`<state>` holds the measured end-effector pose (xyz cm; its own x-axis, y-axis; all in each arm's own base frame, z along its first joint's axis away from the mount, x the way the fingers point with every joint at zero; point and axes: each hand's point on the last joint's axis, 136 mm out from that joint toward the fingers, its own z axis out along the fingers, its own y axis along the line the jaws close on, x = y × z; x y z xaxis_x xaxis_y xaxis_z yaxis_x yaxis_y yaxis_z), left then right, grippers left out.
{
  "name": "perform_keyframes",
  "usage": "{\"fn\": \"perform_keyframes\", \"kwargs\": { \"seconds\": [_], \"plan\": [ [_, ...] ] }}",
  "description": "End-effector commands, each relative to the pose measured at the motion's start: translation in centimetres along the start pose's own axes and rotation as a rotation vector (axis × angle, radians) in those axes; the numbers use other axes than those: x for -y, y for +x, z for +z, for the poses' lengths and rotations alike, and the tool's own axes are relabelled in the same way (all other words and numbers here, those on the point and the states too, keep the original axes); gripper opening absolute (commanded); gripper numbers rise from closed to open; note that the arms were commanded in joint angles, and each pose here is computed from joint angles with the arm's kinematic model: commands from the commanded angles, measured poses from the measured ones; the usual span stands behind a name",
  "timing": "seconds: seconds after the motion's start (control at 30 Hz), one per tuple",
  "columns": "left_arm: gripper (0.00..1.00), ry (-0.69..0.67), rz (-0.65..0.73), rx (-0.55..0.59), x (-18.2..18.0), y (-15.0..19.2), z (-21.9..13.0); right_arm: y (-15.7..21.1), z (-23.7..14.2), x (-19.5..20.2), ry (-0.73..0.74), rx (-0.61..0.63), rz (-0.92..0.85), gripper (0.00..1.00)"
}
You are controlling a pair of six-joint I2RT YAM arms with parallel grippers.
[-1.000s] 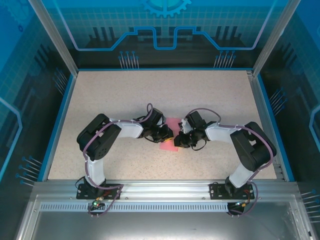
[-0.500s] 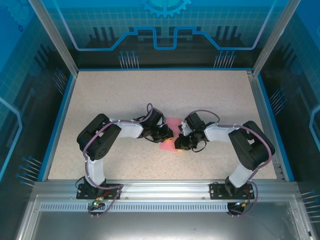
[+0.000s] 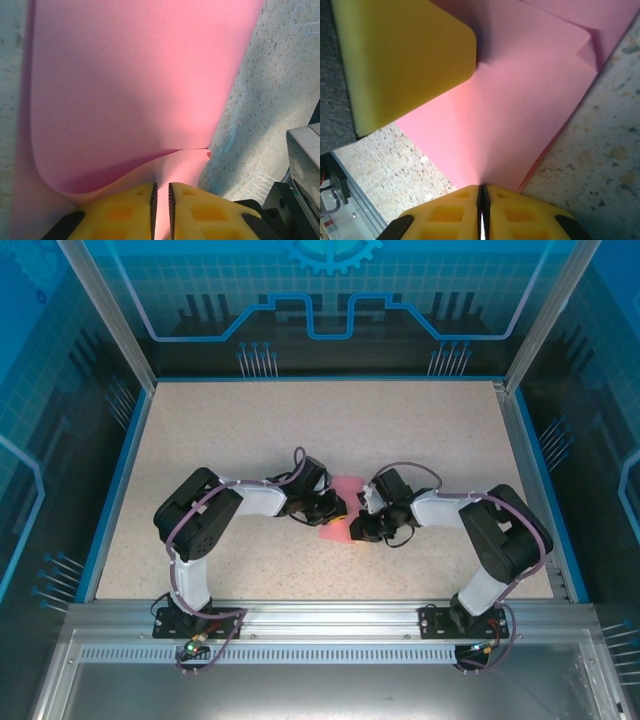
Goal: Fold a paper plane with a square sheet of paper (pick it up from the middle)
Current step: Fold the triangle a second time at the center of the table.
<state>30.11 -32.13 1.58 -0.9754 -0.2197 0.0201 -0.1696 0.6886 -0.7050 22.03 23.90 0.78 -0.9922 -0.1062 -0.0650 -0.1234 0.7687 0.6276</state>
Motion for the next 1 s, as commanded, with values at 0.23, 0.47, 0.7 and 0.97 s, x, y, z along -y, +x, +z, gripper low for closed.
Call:
{"fn": "perform_keyframes", "kwargs": {
  "seconds": [0.23, 0.47, 0.7, 0.97],
  "plan": [
    [0.17, -0.108, -0.029, 0.0, -3.3, 0.8, 0.5, 6.0, -0.3, 3.1, 0.09, -0.164, 0.109, 0.14],
    [0.17, -0.118, -0.031, -0.001, -3.6, 0.9, 0.6, 6.3, -0.4, 3.3, 0.093, -0.171, 0.117, 0.14],
    [0.17, -0.106, -0.028, -0.004, -3.3, 0.8, 0.5, 5.9, -1.0, 2.8, 0.081, -0.145, 0.122, 0.13],
    [0.17, -0.094, -0.019, -0.005, -2.9, 0.8, 0.4, 1.5, -3.0, -2.2, -0.043, -0.004, 0.055, 0.14]
  ]
}}
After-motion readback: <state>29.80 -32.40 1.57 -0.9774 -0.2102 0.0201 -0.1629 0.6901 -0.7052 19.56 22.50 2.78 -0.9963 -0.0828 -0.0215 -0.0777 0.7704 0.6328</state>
